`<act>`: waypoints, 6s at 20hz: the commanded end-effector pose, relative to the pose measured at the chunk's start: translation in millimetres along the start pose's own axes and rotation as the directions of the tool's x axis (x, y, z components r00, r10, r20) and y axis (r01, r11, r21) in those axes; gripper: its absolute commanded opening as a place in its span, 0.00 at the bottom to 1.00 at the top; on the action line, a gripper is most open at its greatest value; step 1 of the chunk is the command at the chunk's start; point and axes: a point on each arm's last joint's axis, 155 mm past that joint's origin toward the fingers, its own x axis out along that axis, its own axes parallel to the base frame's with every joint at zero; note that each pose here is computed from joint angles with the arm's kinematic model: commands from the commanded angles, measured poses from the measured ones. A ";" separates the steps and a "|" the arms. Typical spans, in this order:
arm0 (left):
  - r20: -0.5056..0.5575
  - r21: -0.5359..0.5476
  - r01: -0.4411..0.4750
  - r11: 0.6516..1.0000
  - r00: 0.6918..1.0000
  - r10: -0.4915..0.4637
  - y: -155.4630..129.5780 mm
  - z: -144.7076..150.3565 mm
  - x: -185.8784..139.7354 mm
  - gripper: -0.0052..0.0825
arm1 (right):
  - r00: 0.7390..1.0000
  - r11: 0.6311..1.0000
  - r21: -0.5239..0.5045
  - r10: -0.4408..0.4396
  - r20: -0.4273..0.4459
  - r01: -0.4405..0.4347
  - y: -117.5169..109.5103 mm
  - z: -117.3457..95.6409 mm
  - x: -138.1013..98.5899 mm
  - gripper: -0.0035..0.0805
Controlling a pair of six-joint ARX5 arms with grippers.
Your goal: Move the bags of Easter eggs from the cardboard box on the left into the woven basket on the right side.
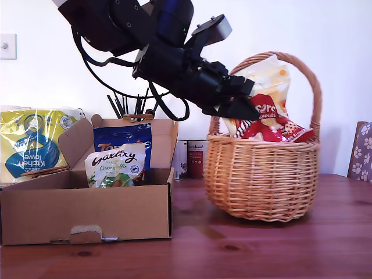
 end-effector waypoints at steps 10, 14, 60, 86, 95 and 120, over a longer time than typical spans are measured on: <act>-0.149 -0.071 0.118 0.990 0.980 -0.128 -27.3 -37.2 -1.0 0.04 | 1.000 1.000 -0.005 0.012 0.014 -0.012 3.2 4.9 -1.9 0.03; -0.172 -0.078 0.165 0.983 0.969 -0.176 -36.5 -37.6 -7.1 0.04 | 1.000 1.000 -0.003 0.012 0.010 -0.012 3.1 4.0 -1.9 0.03; -0.265 -0.132 -0.189 0.973 0.953 0.149 71.9 -14.6 -191.6 0.03 | 0.973 0.967 -0.102 0.229 -0.035 -0.232 50.4 0.5 6.7 0.03; -0.198 0.111 -0.237 0.965 0.946 0.256 133.1 -18.6 -219.3 0.95 | 0.975 0.965 -0.137 0.219 -0.049 -0.223 62.6 -6.1 52.8 0.03; -0.280 -0.006 -0.155 0.988 0.949 0.147 170.9 -63.8 -171.0 0.95 | 0.975 0.965 -0.135 0.217 -0.056 -0.223 62.6 -6.0 58.6 0.03; -0.655 -0.331 0.037 0.943 0.711 -0.258 95.6 -203.4 -136.2 0.95 | 0.973 0.964 -0.134 0.224 -0.058 -0.230 63.9 -6.6 58.3 0.03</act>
